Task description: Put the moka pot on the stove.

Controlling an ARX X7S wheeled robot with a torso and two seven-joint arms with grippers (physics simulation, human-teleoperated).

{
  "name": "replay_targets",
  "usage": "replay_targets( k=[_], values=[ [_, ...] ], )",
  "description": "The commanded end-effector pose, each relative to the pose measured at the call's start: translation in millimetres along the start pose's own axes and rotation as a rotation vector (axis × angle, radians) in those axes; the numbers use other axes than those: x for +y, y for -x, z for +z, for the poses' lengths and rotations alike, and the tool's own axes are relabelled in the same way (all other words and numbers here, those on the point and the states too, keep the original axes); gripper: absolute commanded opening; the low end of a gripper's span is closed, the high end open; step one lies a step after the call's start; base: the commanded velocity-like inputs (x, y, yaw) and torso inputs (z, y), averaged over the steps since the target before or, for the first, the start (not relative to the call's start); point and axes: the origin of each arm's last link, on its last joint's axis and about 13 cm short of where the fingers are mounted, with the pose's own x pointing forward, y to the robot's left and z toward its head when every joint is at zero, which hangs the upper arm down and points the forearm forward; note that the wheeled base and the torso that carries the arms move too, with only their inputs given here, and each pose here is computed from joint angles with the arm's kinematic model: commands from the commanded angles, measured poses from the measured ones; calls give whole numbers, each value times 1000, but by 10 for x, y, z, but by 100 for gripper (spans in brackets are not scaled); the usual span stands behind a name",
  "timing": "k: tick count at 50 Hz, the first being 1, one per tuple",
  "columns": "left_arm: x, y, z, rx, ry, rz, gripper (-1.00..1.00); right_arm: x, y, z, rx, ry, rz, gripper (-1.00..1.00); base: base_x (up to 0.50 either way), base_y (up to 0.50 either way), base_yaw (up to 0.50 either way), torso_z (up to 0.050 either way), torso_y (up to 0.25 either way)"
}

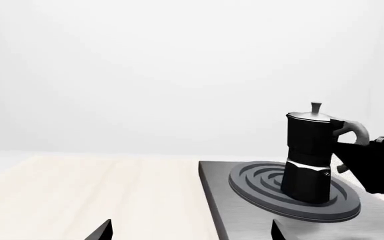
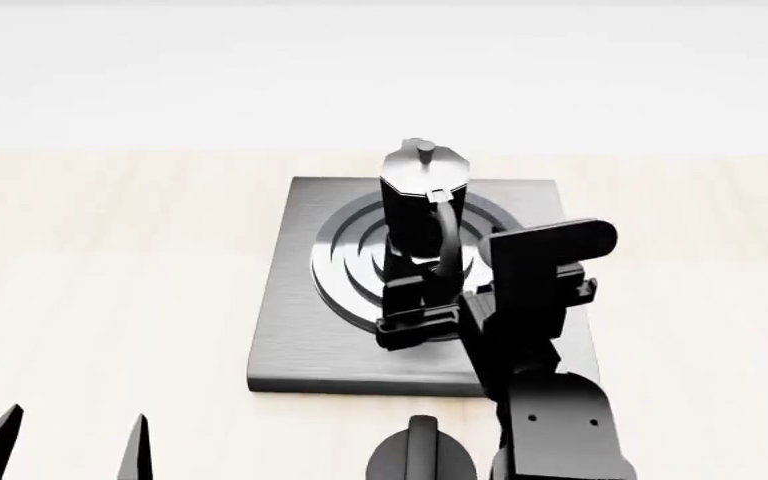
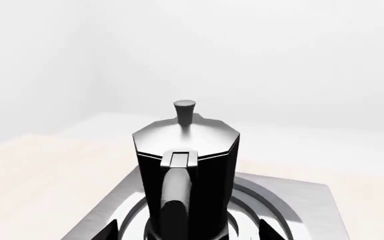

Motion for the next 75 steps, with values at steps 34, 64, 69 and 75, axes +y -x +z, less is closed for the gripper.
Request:
replay_targets(
  k=[34, 64, 69, 75],
  values=[
    [-4, -9, -10, 3, -4, 1, 100, 296, 757, 471, -285, 136, 75, 100, 0, 0, 0, 0, 0],
    [-6, -4, -20, 5, -1, 1, 100, 430, 1192, 586, -412, 203, 86, 100, 0, 0, 0, 0, 0],
    [-4, -5, -23, 6, 0, 1, 100, 432, 1265, 593, -419, 214, 74, 100, 0, 0, 0, 0, 0],
    [-5, 12, -24, 7, -2, 0, 100, 443, 1324, 598, -429, 224, 60, 100, 0, 0, 0, 0, 0]
  ],
)
